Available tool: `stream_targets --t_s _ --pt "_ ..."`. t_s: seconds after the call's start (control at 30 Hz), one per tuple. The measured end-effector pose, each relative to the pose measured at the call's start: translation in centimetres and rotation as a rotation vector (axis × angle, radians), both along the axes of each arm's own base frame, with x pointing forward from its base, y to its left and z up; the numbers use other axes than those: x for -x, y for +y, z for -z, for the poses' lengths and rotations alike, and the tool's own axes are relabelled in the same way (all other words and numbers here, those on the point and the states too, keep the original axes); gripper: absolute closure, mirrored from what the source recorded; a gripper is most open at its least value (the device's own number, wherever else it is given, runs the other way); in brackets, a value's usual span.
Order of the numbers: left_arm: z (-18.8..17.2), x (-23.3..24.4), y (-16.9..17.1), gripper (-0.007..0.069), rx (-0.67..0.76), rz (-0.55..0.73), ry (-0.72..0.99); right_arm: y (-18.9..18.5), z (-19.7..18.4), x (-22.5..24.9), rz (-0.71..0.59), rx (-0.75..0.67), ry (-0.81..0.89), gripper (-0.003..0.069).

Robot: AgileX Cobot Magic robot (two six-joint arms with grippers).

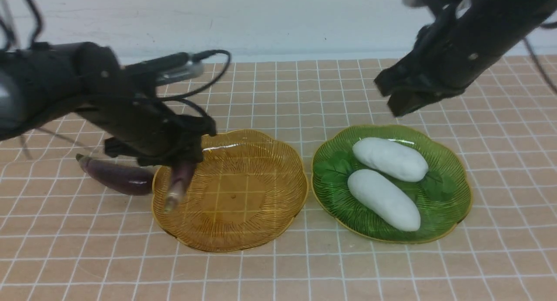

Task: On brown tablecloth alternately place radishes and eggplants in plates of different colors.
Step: 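Pick up the eggplant and place it in the yellow plate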

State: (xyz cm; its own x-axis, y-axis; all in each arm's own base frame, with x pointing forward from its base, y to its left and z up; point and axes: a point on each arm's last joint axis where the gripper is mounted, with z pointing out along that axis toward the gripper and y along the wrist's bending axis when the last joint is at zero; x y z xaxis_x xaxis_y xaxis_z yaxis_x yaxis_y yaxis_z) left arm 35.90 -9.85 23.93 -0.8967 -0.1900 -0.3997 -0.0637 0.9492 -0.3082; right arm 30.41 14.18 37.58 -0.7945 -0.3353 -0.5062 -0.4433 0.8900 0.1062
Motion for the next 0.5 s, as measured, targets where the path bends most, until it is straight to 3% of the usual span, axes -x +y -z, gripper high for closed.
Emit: stream_targets --t_s 0.13,0.23,0.4,0.5 --pt "2.1 -1.9 -0.8 0.0265 0.022 -0.011 0.046 -1.4 -2.0 2.8 0.002 0.001 -0.055 0.0673" --pt "3.0 -2.7 -0.8 0.0144 0.020 -0.017 0.063 -1.9 -2.2 3.5 0.005 0.020 -0.067 0.0675" --pt "2.1 -3.4 0.4 0.0015 0.007 -0.039 0.044 -2.0 -1.8 3.5 0.006 0.034 -0.058 0.0674" --pt "0.6 -4.2 3.1 -0.0038 -0.021 -0.094 0.023 -2.0 -1.4 3.5 0.006 0.040 -0.047 0.0676"
